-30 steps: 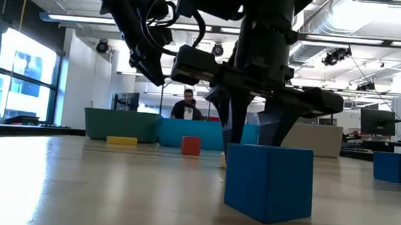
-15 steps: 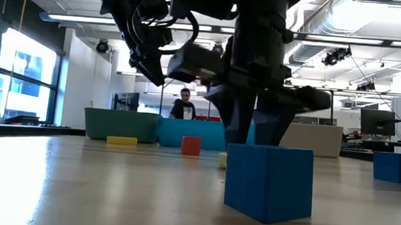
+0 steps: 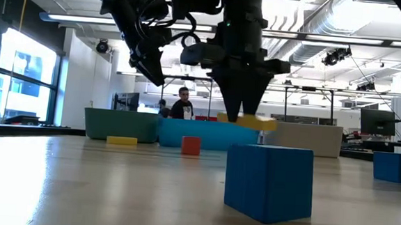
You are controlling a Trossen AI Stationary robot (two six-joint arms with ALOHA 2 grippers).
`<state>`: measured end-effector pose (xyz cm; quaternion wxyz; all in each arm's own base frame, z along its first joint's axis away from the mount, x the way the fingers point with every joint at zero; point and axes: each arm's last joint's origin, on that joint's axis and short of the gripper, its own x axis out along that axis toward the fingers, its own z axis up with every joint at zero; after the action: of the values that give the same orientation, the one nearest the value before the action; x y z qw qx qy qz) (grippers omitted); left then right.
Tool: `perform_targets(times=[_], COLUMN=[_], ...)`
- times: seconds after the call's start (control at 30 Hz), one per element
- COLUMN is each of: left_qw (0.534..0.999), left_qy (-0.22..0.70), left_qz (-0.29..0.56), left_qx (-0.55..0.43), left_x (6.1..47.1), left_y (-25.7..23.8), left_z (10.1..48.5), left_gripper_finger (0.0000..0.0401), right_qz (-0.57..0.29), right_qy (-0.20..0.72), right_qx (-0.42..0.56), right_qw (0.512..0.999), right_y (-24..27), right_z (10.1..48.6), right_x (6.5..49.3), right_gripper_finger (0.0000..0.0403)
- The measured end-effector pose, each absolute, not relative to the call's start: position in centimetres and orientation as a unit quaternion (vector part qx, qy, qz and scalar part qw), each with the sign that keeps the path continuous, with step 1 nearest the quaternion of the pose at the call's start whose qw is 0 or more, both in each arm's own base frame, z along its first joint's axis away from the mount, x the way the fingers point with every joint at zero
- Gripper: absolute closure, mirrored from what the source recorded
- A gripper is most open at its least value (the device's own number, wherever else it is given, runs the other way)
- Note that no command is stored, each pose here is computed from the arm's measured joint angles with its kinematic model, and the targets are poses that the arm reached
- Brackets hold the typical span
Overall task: Sort & place blocks by color
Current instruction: Put the yellow block into the white bin
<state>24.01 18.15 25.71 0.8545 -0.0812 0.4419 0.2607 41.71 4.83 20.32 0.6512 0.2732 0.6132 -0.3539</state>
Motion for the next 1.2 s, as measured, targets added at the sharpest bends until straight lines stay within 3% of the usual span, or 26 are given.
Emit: perform_targets(times=[0.67, 1.2], left_qw=[0.854, 0.854], left_qy=[0.442, 0.442], left_qz=[0.262, 0.262], left_qx=[-0.081, -0.081], left_x=[24.0, 24.0], left_y=[18.2, 18.2], left_z=[25.7, 25.7], left_gripper_finger=[0.0227, 0.0227], right_qz=[-0.390, -0.450], right_qy=[0.687, 0.664], right_qx=[0.049, 0.025], right_qw=[0.611, 0.596], right_y=[-6.8, -16.6], right_z=[23.9, 29.0], right_x=[39.4, 34.0], right_gripper_finger=[0.0311, 0.0311])
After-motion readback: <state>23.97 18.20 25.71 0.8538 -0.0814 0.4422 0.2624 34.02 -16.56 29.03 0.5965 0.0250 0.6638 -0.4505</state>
